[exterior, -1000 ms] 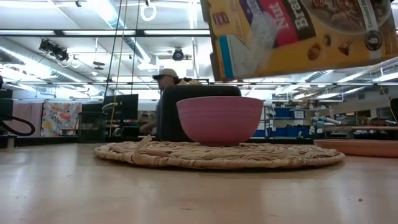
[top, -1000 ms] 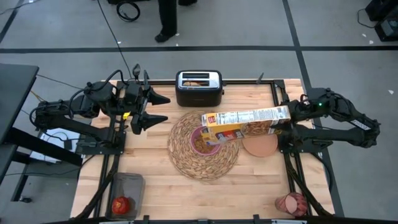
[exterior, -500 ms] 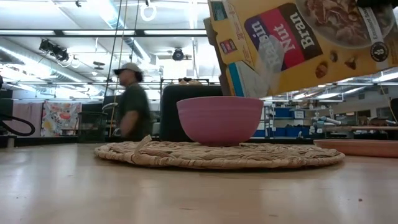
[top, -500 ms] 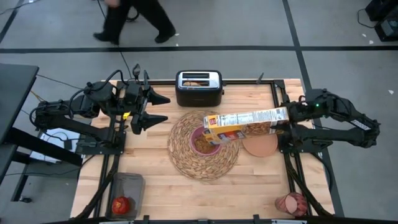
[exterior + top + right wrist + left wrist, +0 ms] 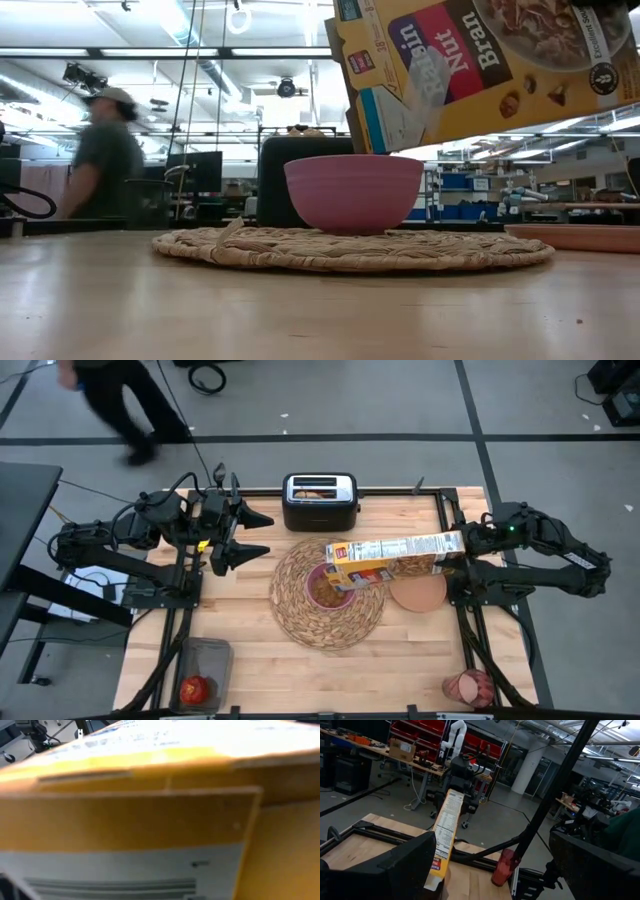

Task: Arrange a breakfast setting
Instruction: Pour the cereal from the box into the pink bowl

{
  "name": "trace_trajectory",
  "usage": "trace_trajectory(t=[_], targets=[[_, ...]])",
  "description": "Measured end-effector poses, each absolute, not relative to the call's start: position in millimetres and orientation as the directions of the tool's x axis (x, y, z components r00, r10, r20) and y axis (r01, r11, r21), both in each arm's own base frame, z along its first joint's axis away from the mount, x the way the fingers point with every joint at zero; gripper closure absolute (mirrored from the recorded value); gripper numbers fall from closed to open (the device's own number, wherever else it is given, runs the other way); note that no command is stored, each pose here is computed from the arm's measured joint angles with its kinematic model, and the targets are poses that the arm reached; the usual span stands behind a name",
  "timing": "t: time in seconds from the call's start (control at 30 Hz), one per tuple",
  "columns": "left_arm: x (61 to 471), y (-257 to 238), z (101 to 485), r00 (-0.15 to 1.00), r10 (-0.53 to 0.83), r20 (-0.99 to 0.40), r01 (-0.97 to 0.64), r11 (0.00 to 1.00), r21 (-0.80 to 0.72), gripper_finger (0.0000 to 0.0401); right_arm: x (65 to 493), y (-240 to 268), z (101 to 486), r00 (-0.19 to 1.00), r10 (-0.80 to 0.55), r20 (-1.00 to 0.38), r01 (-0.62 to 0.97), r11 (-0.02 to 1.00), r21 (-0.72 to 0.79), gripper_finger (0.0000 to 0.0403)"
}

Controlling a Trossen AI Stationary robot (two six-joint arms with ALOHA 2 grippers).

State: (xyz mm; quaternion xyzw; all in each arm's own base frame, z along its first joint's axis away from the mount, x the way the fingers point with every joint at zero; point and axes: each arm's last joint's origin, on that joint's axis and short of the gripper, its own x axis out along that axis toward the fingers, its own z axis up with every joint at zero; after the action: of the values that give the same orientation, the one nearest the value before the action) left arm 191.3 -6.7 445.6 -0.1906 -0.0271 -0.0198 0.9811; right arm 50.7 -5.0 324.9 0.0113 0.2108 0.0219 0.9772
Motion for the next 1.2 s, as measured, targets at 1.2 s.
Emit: trace_trajectory(t=[1.2], targets=[[201,-7,472,0.928,-0.027,0.372,0.154,0.936,-0.316,0.0007,13,6,324,0.957,0.086,-0.277,-0.053,0.991,0.123,0.0157]])
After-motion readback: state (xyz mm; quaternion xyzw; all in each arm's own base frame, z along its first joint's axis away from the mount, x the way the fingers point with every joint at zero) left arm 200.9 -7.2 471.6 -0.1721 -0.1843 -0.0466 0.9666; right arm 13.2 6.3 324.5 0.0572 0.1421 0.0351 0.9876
